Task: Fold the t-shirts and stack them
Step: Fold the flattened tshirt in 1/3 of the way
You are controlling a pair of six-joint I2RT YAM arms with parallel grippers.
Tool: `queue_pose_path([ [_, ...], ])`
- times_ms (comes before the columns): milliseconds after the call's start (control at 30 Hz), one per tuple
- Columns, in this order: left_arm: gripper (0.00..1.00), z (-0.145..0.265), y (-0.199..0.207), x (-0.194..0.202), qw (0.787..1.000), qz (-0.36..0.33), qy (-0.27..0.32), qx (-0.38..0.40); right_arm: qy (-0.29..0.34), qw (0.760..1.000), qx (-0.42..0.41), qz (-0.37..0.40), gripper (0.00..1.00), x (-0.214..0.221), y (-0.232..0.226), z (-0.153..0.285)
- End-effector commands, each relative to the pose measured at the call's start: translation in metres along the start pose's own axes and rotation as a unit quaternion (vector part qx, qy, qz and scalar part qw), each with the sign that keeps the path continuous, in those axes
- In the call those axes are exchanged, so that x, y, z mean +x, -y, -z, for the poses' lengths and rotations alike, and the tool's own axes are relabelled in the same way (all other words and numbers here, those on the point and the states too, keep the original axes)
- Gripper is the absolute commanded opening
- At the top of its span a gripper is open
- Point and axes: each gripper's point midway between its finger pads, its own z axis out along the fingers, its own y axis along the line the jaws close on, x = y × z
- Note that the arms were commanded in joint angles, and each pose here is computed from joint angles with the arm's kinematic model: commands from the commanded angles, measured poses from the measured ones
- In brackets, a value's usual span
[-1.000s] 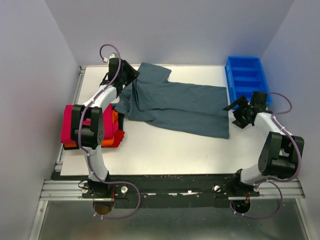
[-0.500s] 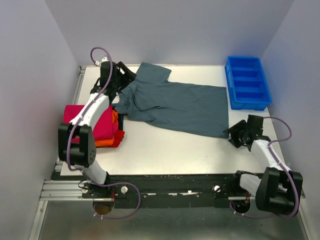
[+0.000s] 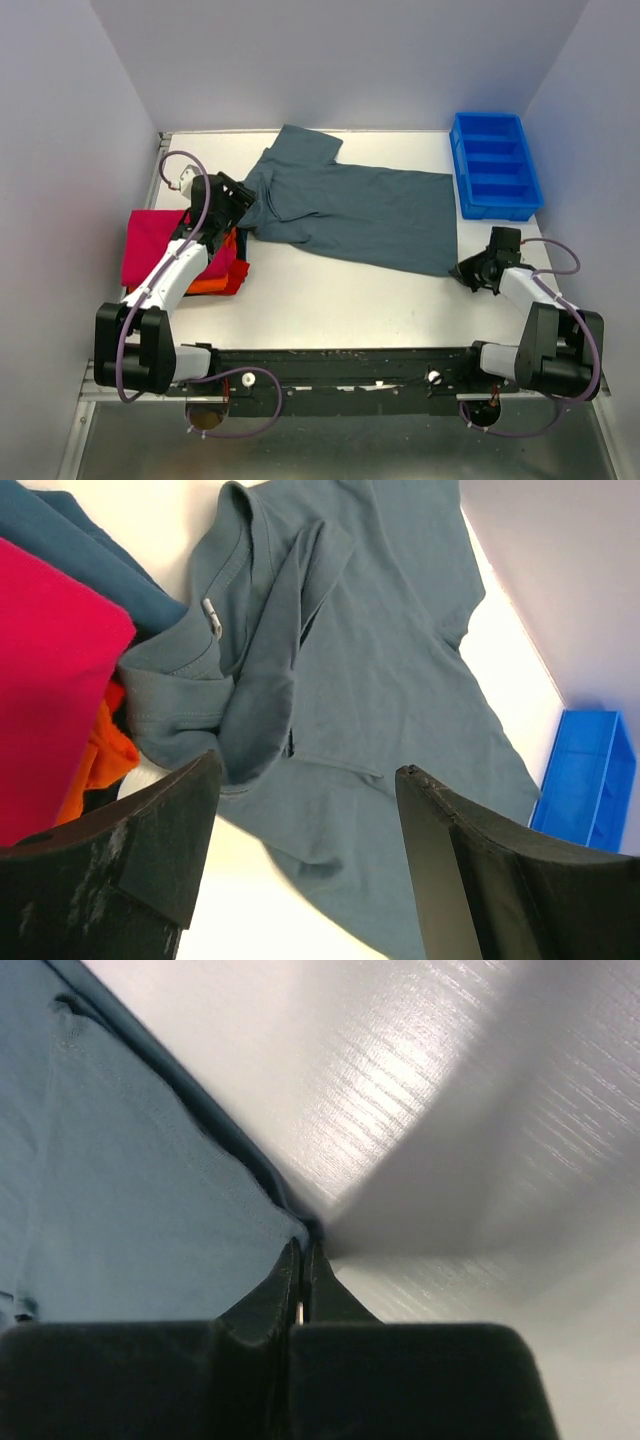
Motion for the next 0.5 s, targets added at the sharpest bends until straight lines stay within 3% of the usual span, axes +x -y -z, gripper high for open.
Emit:
queue_pose_path([
  [0,0.82,0.004,0.0,0.0,1.0,0.015,0.011,0.004,0.038,0.998,0.053,-0.004,0.01,-0.02,0.018,0.006],
  [200,0.82,0.0,-0.001,0.021,1.0,-0.017,-0.012,-0.013,0.103,0.993,0.049,-0.041,0.01,-0.082,0.02,0.033],
  [467,0.8,-0.003,0.001,0.047,0.999,-0.023,-0.036,-0.018,0.086,0.996,0.01,-0.035,0.01,-0.086,0.0,0.028],
])
